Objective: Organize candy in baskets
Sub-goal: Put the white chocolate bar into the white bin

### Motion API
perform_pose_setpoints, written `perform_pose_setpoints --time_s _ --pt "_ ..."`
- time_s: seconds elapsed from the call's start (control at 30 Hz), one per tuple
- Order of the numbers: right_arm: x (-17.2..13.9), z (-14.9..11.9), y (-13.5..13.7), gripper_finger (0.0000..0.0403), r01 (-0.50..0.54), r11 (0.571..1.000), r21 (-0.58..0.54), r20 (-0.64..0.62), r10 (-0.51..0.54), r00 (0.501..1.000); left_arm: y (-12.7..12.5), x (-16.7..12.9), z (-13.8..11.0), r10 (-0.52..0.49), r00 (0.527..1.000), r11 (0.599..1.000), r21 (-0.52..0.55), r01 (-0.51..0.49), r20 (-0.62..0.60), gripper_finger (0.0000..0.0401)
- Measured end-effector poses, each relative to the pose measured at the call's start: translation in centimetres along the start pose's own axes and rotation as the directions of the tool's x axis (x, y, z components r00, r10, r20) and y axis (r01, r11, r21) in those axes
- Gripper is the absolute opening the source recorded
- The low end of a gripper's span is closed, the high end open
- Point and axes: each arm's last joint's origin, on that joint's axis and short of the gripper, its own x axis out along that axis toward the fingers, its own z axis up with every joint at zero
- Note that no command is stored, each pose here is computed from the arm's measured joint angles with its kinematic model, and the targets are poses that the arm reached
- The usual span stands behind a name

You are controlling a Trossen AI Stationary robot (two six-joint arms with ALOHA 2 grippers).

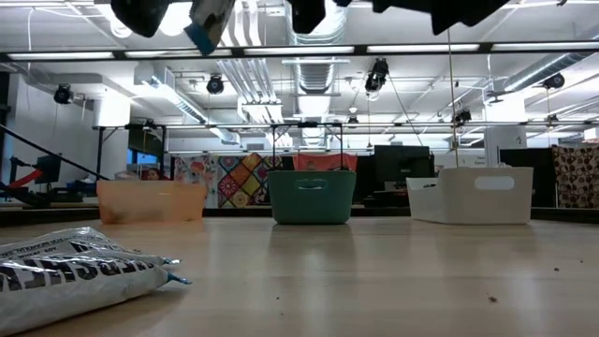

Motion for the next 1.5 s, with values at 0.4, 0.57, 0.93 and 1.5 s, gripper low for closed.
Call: perform_pose_setpoints --time_s 0.4,0.57,0.93,1.5 --pt "1.3 -1.2 -1.3 0.0188 0.03 0.997 0.071 0.001 -0.03 1.0 0.2 0.3 0.4 -0.012 1.0 0.997 0.075 0.011 0.016 0.0007" --pt "1.3 -1.3 -1.3 0.0161 0.025 0.996 0.086 -0.003 -0.025 1.0 0.3 0.5 0.5 -0.005 1.0 0.996 0.088 0.004 0.016 0.001" --pt "1.3 -1.3 -1.2 0.0026 0.006 0.996 0.09 -0.005 -0.006 1.0 0.4 0.5 0.5 0.011 1.0 0.996 0.091 -0.013 0.02 0.0013" --pt "0.4 0.4 -1.4 0.0036 0.004 0.998 0.067 0.001 -0.004 1.0 0.4 0.5 0.4 0.005 1.0 0.997 0.082 -0.006 0.014 0.0014"
